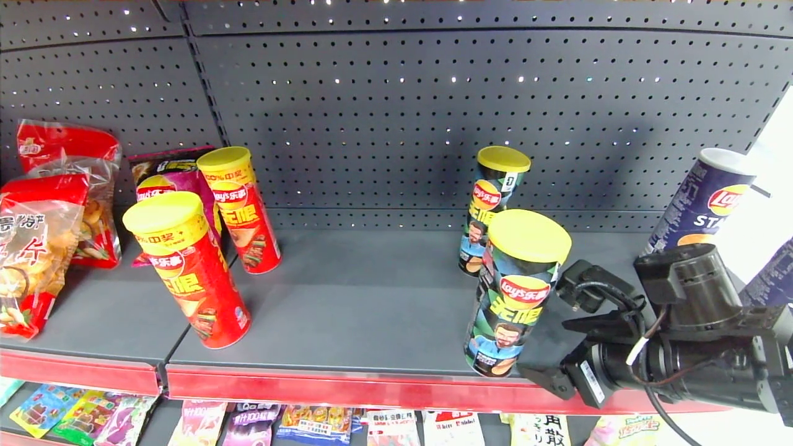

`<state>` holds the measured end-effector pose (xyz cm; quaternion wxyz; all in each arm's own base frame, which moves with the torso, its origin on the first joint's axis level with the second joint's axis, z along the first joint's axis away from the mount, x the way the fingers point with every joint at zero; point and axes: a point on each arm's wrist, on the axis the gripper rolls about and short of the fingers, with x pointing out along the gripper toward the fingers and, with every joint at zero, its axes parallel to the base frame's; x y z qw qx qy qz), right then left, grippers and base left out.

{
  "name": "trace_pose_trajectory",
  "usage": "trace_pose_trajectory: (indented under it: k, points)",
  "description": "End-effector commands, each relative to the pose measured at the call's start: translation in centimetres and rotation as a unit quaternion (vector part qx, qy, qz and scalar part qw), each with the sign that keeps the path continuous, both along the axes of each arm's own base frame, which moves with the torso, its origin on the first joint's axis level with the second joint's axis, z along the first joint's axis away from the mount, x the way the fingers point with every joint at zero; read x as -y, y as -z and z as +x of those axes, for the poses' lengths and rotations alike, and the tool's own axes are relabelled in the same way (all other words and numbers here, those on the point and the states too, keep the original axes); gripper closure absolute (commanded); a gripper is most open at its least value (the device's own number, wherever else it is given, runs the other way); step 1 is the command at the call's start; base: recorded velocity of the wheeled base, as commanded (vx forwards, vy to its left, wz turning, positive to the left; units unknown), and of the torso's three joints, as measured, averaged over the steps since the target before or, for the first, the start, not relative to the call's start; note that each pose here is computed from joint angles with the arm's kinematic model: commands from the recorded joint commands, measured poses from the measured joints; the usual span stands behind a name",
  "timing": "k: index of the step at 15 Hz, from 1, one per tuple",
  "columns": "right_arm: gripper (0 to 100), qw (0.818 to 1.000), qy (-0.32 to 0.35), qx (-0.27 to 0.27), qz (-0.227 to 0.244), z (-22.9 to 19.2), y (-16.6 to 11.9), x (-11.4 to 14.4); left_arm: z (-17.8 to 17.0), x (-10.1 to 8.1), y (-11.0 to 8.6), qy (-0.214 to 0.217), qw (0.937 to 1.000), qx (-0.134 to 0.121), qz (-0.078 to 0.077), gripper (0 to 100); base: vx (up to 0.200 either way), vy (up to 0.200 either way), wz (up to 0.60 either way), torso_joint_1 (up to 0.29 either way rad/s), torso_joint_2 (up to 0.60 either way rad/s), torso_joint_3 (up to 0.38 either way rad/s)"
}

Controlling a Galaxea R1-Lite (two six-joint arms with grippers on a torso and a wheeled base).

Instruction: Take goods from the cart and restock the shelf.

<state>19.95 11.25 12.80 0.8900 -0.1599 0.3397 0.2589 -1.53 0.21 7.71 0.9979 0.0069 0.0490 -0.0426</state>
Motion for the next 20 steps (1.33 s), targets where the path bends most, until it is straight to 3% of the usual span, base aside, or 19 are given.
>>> trace_pose_trajectory:
  k: [1, 20]
  points:
    - [0, 1.0, 0.003, -0.001, -0.002, 0.3, 0.08, -0.08, 0.01, 0.0, 0.01, 0.0, 1.0, -0.001, 0.0, 0, 0.0, 0.0, 0.0, 0.0, 0.0, 0.0]
    - [0, 1.0, 0.009, 0.006, -0.003, 0.82, -0.18, -0.29, 0.01, 0.0, -0.01, 0.0, 1.0, -0.001, 0.0, 0, 0.0, 0.0, 0.0, 0.0, 0.0, 0.0]
